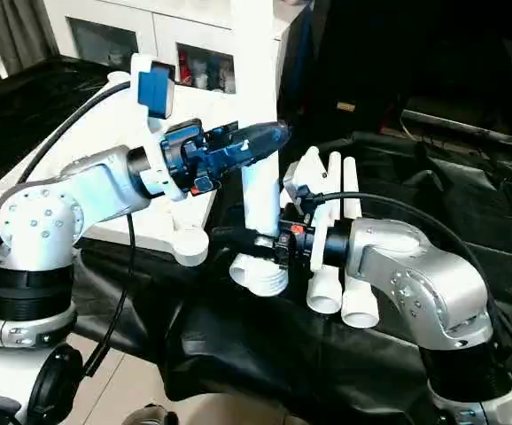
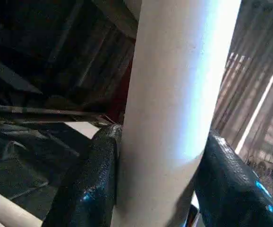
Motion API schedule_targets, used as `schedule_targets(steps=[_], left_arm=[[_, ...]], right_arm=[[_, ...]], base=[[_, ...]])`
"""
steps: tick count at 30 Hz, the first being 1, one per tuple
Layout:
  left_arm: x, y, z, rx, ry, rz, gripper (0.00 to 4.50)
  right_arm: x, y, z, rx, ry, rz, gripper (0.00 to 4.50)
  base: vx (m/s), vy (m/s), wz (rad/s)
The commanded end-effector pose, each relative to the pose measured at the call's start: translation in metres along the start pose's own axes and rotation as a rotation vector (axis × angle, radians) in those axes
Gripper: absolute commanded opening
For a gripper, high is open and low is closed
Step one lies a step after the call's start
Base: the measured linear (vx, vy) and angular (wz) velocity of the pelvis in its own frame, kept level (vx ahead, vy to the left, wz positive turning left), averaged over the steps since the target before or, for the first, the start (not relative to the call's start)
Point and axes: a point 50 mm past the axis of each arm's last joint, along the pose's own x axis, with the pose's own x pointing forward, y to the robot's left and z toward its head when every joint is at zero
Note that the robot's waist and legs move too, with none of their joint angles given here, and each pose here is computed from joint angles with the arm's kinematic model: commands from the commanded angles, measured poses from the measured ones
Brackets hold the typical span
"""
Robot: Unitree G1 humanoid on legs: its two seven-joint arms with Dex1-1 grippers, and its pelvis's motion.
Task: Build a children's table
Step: Insert table leg to table base
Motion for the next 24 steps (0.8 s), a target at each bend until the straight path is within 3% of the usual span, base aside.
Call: schedule_targets(steps=[1,4,5,7,9,11,15,16,17,24], left_arm=[[0.002,0.001,0.009,0.011,-0.026,0.008,1.98],[0.002,0.003,0.008,0.008,-0.022,0.028,1.96],[0.001,0.004,0.008,0.019,-0.027,0.054,1.96],[0.001,0.005,0.008,0.021,-0.029,0.059,1.96],[0.004,0.005,0.013,0.104,-0.039,0.139,1.95],[0.007,0.003,0.015,0.131,-0.044,0.166,1.82],[0.013,0.007,0.016,0.285,0.010,0.294,1.81],[0.013,0.007,0.016,0.285,0.010,0.294,1.81],[0.016,0.011,0.017,0.326,0.014,0.369,1.81],[0.025,0.013,0.011,0.463,0.060,0.469,1.81]], right_arm=[[-0.001,0.007,0.001,-0.029,0.013,0.045,1.86],[0.000,0.006,-0.001,-0.049,0.028,0.022,1.86],[0.001,0.004,-0.002,-0.050,0.029,0.002,2.42],[0.002,0.004,-0.002,-0.045,0.027,-0.001,2.56],[0.006,0.000,-0.001,-0.054,0.008,-0.069,2.62],[0.011,-0.007,-0.002,-0.085,0.005,-0.165,2.99],[0.019,-0.037,-0.006,-0.116,-0.023,-0.522,3.01],[0.019,-0.037,-0.006,-0.116,-0.023,-0.522,3.01],[0.021,-0.047,-0.009,-0.053,-0.046,-0.652,3.01],[0.028,-0.056,-0.016,-0.042,-0.030,-0.801,3.01]], base=[[0.000,0.000,0.00],[0.000,0.000,0.00],[0.000,0.000,0.00],[0.000,0.000,0.00],[0.000,0.000,0.00],[0.000,0.000,0.00],[0.000,0.000,0.00],[0.000,0.000,0.00],[0.000,0.000,0.00],[0.000,0.000,0.00]])
